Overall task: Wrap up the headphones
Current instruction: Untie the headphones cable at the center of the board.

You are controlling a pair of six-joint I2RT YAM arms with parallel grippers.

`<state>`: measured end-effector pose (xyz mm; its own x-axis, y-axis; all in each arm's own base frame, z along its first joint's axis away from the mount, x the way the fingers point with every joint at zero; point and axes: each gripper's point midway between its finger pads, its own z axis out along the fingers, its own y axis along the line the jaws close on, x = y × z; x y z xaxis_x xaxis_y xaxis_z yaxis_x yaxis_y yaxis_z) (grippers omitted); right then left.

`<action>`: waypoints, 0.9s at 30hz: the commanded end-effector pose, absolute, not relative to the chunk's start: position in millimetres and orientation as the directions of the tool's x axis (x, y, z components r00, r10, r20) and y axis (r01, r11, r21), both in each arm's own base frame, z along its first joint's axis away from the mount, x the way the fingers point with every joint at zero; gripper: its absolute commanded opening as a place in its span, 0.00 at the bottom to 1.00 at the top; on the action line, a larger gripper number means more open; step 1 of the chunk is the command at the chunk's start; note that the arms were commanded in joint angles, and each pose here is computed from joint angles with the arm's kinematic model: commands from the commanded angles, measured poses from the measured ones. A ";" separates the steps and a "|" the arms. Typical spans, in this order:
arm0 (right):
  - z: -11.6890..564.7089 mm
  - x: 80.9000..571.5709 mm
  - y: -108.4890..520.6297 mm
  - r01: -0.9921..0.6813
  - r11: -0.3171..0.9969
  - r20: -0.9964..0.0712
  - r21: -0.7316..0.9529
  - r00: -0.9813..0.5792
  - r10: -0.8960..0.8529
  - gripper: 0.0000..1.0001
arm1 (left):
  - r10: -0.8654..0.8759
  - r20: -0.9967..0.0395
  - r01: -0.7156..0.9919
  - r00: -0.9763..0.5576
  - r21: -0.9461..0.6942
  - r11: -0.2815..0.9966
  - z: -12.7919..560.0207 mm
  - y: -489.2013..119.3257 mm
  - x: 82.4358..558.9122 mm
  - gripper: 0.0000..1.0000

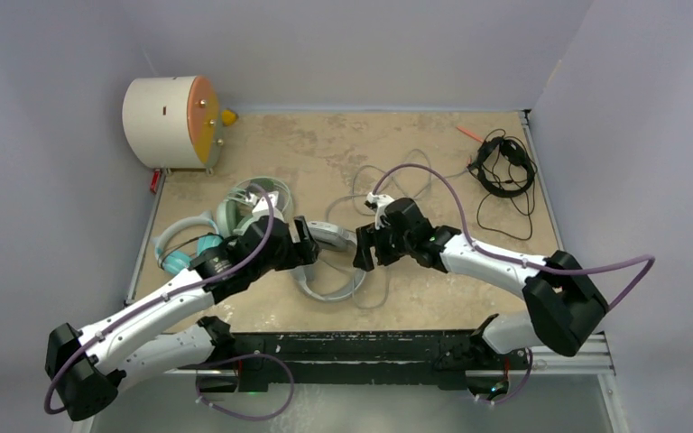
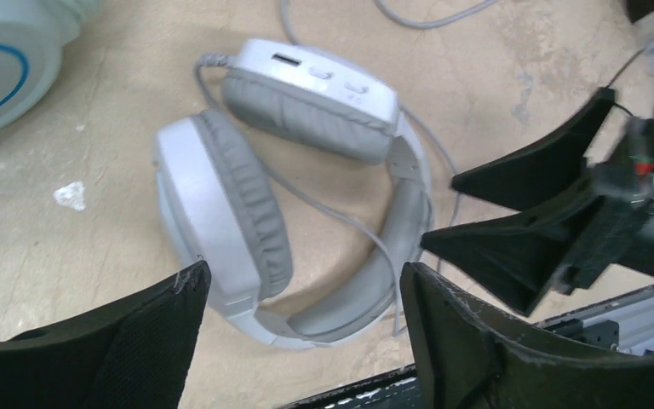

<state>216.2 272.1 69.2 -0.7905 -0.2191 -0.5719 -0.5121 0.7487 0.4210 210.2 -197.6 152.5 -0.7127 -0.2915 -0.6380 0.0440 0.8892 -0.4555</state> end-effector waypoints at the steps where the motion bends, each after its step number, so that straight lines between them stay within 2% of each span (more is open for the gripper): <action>1: 96.4 237.8 273.1 -0.499 0.787 -0.614 0.363 -0.763 -0.201 0.76 | -0.357 -0.570 -0.128 -0.740 -0.402 0.907 108.5 -166.5 190.9 0.82; 6: 96.3 258.7 274.5 -0.455 0.834 -0.610 0.312 -0.769 -0.191 0.66 | -0.449 -0.540 -0.203 -0.712 -0.453 0.868 84.7 -162.2 188.4 0.75; 12: 86.7 266.5 290.7 -0.452 0.825 -0.576 0.339 -0.793 -0.198 0.57 | -0.467 -0.516 -0.154 -0.719 -0.537 0.830 80.5 -182.2 196.0 0.76; 15: 79.6 268.9 297.1 -0.461 0.818 -0.567 0.345 -0.796 -0.210 0.56 | -0.462 -0.497 -0.146 -0.734 -0.548 0.823 71.0 -186.2 201.4 0.71; 17: 78.5 259.2 307.2 -0.472 0.779 -0.549 0.412 -0.812 -0.201 0.54 | -0.438 -0.499 -0.103 -0.747 -0.564 0.819 69.1 -190.2 207.7 0.65; 22: 71.2 235.6 298.4 -0.425 0.772 -0.501 0.472 -0.850 -0.162 0.50 | -0.366 -0.599 0.064 -0.713 -0.574 0.816 80.9 -207.8 235.3 0.57; 27: 71.8 212.1 279.9 -0.369 0.779 -0.485 0.507 -0.869 -0.096 0.46 | -0.263 -0.730 0.266 -0.632 -0.522 0.810 112.5 -235.2 266.7 0.56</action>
<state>238.6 273.1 58.2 -0.8434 -0.1527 -0.5151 -0.3958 0.8250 0.4035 236.7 -200.2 74.3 -0.7200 -0.3473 -0.6009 0.0291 0.8500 -0.5261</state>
